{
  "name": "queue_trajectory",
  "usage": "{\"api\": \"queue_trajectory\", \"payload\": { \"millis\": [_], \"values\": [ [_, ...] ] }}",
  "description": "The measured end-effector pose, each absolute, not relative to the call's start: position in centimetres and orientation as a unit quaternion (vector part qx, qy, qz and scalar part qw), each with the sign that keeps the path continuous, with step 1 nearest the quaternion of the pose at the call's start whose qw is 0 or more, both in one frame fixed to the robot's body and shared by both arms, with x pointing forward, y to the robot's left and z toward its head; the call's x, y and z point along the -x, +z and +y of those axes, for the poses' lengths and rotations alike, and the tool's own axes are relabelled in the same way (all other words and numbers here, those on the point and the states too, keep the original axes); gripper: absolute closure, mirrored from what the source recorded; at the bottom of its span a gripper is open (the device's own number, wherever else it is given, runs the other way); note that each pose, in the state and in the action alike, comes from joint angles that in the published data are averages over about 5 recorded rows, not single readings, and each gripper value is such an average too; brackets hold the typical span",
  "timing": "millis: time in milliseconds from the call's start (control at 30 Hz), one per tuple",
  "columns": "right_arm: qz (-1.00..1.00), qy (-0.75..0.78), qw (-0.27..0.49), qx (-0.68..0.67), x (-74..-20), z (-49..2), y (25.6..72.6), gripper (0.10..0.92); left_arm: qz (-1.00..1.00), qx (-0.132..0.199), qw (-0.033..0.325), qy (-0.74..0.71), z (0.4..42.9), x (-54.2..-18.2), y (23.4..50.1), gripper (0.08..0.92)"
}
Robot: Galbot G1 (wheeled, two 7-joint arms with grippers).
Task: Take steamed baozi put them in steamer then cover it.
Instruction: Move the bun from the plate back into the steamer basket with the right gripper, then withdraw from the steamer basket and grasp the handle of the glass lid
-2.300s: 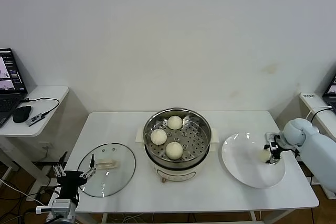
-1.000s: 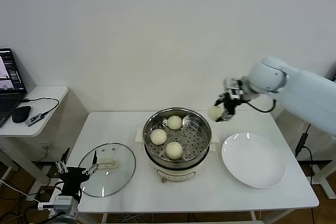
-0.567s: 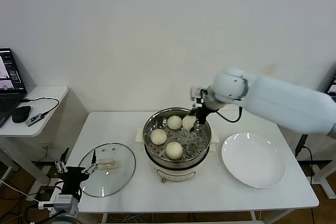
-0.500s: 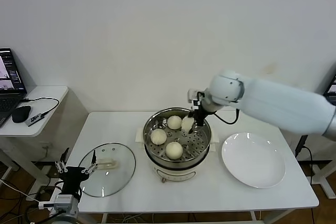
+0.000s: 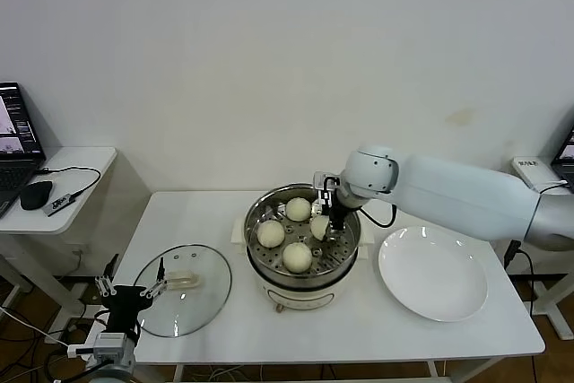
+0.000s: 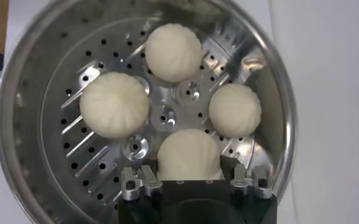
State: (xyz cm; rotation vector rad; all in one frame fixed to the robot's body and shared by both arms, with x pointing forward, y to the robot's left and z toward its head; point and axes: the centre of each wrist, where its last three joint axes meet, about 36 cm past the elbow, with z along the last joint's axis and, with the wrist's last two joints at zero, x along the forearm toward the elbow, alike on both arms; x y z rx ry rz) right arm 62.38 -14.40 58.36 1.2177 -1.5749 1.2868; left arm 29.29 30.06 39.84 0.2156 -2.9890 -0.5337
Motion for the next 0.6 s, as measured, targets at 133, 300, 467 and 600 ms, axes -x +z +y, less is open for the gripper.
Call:
{"api": "queue_trajectory", "payload": {
  "millis": [133, 300, 467, 600],
  "values": [
    [-0.616, 0.505, 0.378, -0.471, -62.5, -14.4, 57.9, 0.36, -0.981, -0.071, 0.049, -0.175, 30.0, -29.2, 39.8, 0.177],
    [-0.619, 0.504, 0.376, -0.47, -62.5, -14.5, 58.1, 0.239, -0.981, -0.071, 0.047, -0.175, 29.9, -29.2, 40.0, 0.177],
    [-0.626, 0.499, 0.37, -0.471, -62.4, -14.8, 59.2, 0.201, -0.981, -0.07, 0.046, -0.175, 29.8, -29.2, 40.0, 0.177],
    [-0.638, 0.492, 0.357, -0.473, -62.0, -15.2, 60.6, 0.2, -0.981, -0.069, 0.045, -0.174, 29.7, -29.2, 40.1, 0.177]
  ]
}}
